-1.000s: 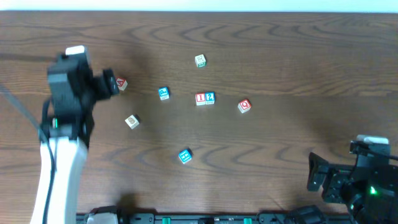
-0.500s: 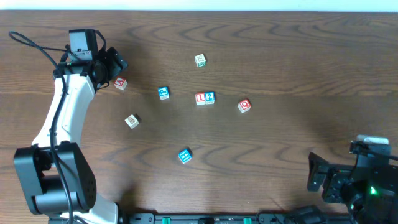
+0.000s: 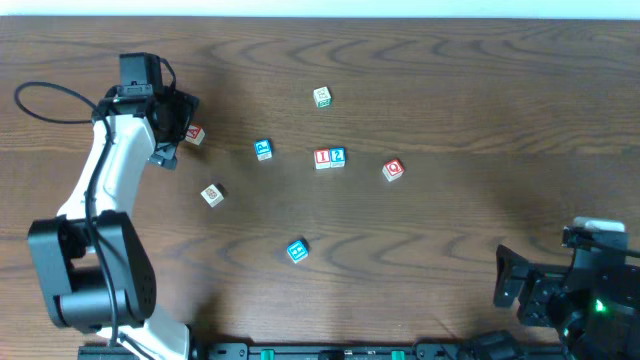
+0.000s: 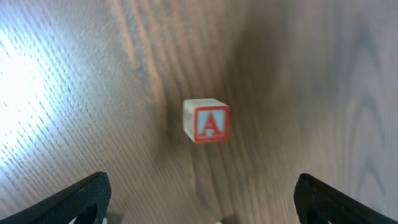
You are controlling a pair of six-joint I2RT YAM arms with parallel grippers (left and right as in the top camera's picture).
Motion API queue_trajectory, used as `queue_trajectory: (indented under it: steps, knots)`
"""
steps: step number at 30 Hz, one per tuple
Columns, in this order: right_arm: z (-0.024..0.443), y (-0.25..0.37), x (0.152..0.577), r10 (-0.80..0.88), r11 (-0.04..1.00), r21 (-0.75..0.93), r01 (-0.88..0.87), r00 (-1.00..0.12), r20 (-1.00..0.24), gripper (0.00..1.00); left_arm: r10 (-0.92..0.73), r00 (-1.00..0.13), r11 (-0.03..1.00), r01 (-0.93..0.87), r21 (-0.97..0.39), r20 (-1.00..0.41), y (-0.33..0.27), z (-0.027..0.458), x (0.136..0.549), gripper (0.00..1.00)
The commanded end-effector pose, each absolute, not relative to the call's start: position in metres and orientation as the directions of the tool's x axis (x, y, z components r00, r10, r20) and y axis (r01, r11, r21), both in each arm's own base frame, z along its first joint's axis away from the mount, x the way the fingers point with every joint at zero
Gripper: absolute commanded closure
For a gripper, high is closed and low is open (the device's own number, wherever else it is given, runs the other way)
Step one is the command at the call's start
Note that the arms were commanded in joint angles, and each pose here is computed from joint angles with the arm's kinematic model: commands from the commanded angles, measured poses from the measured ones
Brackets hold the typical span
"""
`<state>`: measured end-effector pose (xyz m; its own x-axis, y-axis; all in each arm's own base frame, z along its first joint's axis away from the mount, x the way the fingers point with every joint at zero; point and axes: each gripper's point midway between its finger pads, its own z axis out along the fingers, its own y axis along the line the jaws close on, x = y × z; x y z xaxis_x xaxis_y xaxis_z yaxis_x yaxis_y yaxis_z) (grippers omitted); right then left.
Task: Spell out Ai2
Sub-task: 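Reach the left gripper to the red 'A' block and grasp it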
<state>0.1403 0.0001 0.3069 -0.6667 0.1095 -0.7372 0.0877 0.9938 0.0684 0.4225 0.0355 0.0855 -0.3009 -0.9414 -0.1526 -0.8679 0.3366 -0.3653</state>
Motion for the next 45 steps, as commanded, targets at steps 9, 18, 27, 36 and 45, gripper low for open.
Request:
queue_trajectory:
  steps: [9,18,27,36,45]
  knots:
    - [0.307,-0.003,0.140,0.106,0.994,0.056,0.097,-0.664,-0.740,0.01,-0.977,-0.191,0.213,-0.913,-0.349,-0.096,0.038,0.088,0.441,0.04]
    - [0.307,-0.003,0.140,0.107,0.994,0.056,0.097,-0.664,-0.740,0.01,-0.975,-0.219,0.223,-0.957,-0.186,-0.044,0.039,0.081,0.454,0.04]
    - [0.307,-0.003,0.140,0.107,0.994,0.056,0.097,-0.664,-0.740,0.01,-0.971,-0.239,0.237,-0.966,-0.100,0.016,0.033,0.048,0.447,0.04]
    - [0.307,-0.003,0.140,0.107,0.994,0.056,0.097,-0.664,-0.740,0.01,-0.964,-0.264,0.262,-0.958,-0.113,0.004,0.034,0.029,0.458,0.04]
    - [0.307,-0.003,0.140,0.106,0.994,0.056,0.097,-0.664,-0.740,0.01,-0.959,-0.282,0.276,-0.952,-0.129,0.031,0.029,0.017,0.464,0.08]
